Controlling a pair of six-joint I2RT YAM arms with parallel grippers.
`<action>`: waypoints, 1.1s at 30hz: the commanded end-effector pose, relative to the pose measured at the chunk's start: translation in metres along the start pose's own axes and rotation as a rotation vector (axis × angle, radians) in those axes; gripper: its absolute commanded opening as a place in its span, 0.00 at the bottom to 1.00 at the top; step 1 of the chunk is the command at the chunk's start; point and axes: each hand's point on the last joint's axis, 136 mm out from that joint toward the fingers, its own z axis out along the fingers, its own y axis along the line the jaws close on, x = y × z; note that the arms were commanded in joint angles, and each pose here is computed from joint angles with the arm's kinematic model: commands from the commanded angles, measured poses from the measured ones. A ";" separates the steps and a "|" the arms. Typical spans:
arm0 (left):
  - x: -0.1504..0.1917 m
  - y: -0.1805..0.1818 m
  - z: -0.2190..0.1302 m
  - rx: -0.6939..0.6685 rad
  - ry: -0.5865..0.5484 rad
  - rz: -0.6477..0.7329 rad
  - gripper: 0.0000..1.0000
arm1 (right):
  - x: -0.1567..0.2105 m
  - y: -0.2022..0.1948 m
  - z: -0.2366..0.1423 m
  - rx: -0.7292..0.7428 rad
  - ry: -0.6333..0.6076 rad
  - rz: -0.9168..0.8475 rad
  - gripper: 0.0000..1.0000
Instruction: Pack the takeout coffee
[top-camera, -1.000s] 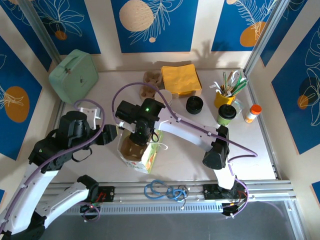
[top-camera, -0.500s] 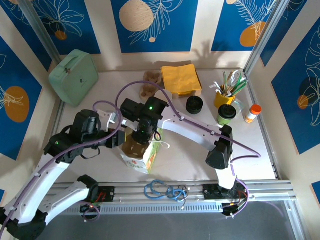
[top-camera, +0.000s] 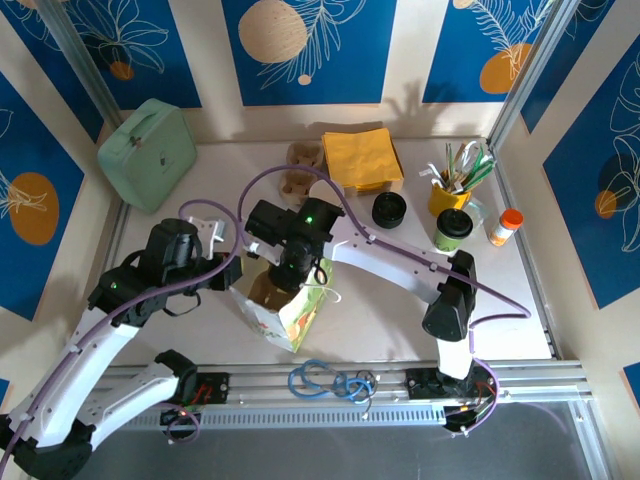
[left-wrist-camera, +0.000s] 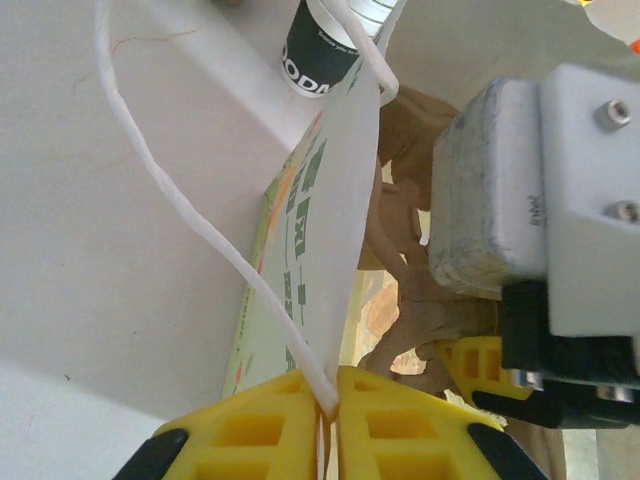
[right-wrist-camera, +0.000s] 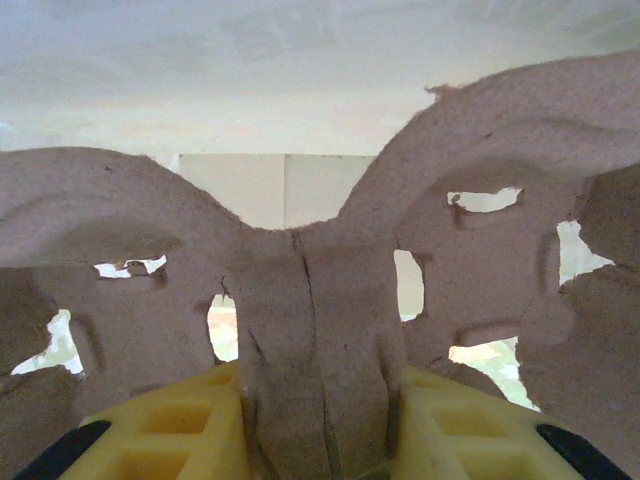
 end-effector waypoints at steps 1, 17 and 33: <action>-0.017 -0.005 -0.011 -0.001 -0.069 -0.019 0.11 | 0.004 0.004 -0.006 -0.039 -0.015 0.017 0.34; -0.016 -0.013 -0.004 0.058 -0.069 -0.058 0.10 | 0.003 0.005 0.021 -0.082 -0.003 0.097 0.34; -0.011 -0.008 0.001 0.041 -0.062 -0.063 0.09 | 0.008 0.000 0.052 -0.081 0.055 0.157 0.34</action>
